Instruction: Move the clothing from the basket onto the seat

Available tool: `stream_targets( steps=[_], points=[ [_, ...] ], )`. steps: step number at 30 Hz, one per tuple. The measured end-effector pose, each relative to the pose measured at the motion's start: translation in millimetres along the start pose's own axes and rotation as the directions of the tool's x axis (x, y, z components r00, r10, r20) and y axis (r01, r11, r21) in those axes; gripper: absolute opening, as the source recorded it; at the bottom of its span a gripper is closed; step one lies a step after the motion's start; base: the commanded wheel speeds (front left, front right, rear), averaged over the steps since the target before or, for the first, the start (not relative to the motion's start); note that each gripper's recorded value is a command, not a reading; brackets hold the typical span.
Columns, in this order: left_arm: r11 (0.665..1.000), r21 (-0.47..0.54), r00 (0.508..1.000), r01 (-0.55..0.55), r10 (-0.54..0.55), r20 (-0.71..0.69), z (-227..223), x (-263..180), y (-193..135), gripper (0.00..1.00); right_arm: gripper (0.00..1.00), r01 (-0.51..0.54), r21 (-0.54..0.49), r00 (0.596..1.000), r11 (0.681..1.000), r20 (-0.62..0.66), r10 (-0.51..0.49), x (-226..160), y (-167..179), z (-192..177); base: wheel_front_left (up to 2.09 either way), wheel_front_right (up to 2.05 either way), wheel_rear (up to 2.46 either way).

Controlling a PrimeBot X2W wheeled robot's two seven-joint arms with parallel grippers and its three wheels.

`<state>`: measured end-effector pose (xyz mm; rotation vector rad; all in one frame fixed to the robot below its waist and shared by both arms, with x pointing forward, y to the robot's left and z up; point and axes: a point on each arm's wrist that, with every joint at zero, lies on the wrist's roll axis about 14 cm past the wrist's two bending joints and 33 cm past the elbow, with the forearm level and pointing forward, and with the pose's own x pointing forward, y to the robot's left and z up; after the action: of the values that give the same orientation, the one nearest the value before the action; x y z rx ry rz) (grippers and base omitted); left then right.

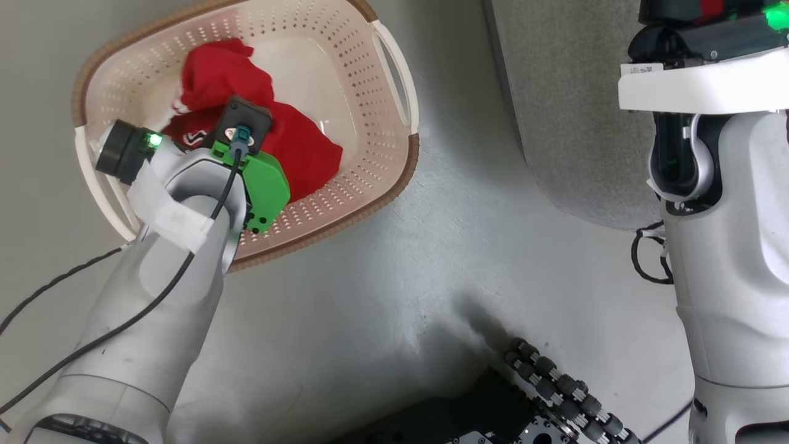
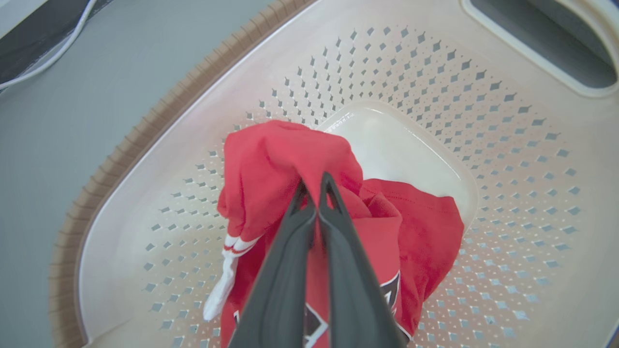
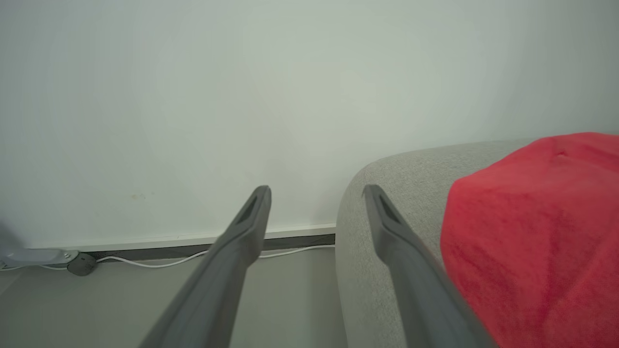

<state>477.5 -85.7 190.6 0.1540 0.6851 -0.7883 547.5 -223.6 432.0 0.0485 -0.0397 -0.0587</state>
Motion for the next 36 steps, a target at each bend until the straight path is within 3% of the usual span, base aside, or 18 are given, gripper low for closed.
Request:
stream_targets(
  steps=[8, 18, 36],
  points=[
    [0.998, -0.053, 0.986, 0.036, -0.027, 0.165, 48, -21, -2, 0.00, 1.00, 0.012, -0.012, 0.999, 1.000, -0.042, -0.013, -18, -3, -1, 0.00, 0.00, 0.00],
    [0.998, -0.049, 0.931, 0.043, -0.022, 0.364, 118, -63, -2, 0.00, 1.00, 0.008, 0.003, 1.000, 1.000, -0.026, -0.008, -35, 0, 21, 0.00, 0.00, 0.00],
    [0.988, -0.146, 0.825, -0.057, 0.129, 0.550, 187, -163, 16, 0.00, 1.00, -0.033, 0.005, 0.999, 0.999, 0.025, 0.033, -74, 11, 65, 0.00, 0.00, 0.00]
  ],
)
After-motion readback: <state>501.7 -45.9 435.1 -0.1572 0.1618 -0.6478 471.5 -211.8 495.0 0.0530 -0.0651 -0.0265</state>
